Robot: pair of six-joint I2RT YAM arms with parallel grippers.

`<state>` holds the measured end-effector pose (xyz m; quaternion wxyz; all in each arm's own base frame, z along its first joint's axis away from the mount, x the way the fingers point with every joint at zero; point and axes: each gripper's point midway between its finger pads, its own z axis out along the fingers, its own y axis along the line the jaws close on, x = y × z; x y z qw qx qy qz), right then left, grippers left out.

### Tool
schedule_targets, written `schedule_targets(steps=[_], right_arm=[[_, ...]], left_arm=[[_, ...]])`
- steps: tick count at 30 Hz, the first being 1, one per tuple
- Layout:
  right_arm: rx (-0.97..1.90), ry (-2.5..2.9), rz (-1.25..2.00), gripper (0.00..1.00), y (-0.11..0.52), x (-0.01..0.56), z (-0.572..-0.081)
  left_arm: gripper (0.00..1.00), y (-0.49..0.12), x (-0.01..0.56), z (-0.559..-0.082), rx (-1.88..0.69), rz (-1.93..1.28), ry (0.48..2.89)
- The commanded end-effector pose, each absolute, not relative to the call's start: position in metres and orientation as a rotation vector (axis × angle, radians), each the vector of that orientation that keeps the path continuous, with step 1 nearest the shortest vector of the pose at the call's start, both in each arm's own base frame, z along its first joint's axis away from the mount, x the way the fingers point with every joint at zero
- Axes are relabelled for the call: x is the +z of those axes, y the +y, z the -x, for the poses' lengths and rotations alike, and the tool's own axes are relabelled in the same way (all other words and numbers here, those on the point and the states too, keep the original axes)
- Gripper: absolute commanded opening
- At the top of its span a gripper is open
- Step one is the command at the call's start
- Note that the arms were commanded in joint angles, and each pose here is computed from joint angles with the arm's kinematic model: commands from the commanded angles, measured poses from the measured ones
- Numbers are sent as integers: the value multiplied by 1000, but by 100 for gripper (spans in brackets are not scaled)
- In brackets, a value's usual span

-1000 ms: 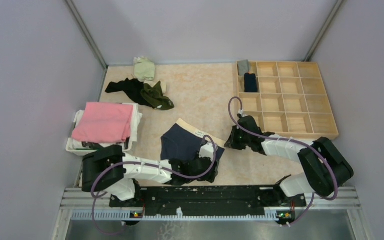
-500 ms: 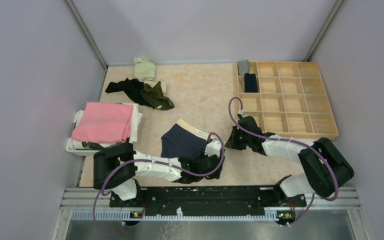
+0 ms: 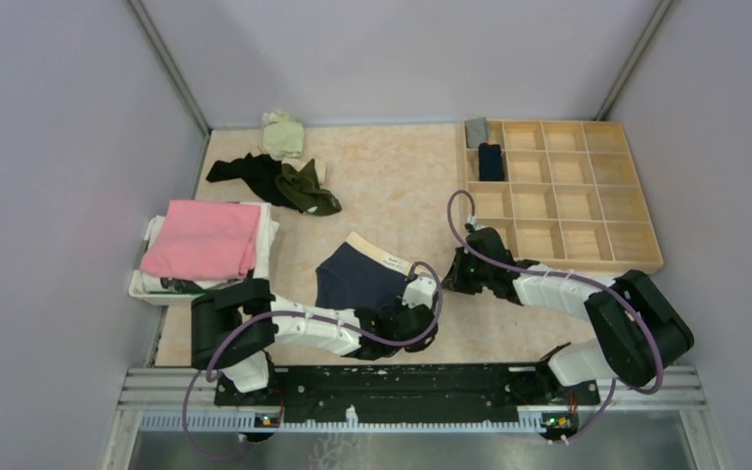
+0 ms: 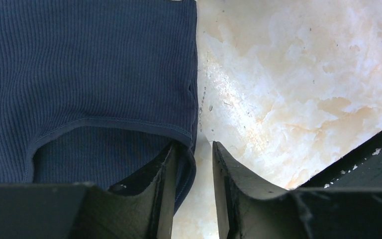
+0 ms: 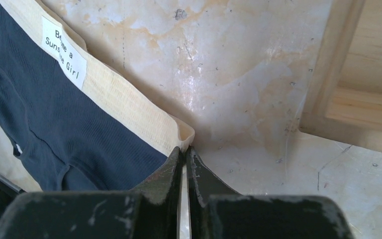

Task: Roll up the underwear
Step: Fold the underwear at the center of the board.

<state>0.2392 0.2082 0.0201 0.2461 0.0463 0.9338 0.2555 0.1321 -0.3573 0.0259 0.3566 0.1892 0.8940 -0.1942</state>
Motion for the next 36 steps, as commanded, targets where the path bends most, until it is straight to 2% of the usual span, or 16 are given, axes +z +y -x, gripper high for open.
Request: schedule_targets(steps=[1,7,16,23,36], right_arm=[[698,2514,-111,2,206,24,-241],[697,2519,-111,0,205,22,-238],[710,2476,-103,0,203,38,-238],[643,2467,-95,0,187,57,-230],[414,2452,-87,0,140,95,-211]], left_arm=[[35,-367,32,-135,-518,-477,2288],[24,-368,28,-135,-508,-484,2293],[0,-371,37,-133,-534,-492,2286],[0,-397,76,-118,-676,-564,2216],[0,-442,115,-96,-893,-648,2146]])
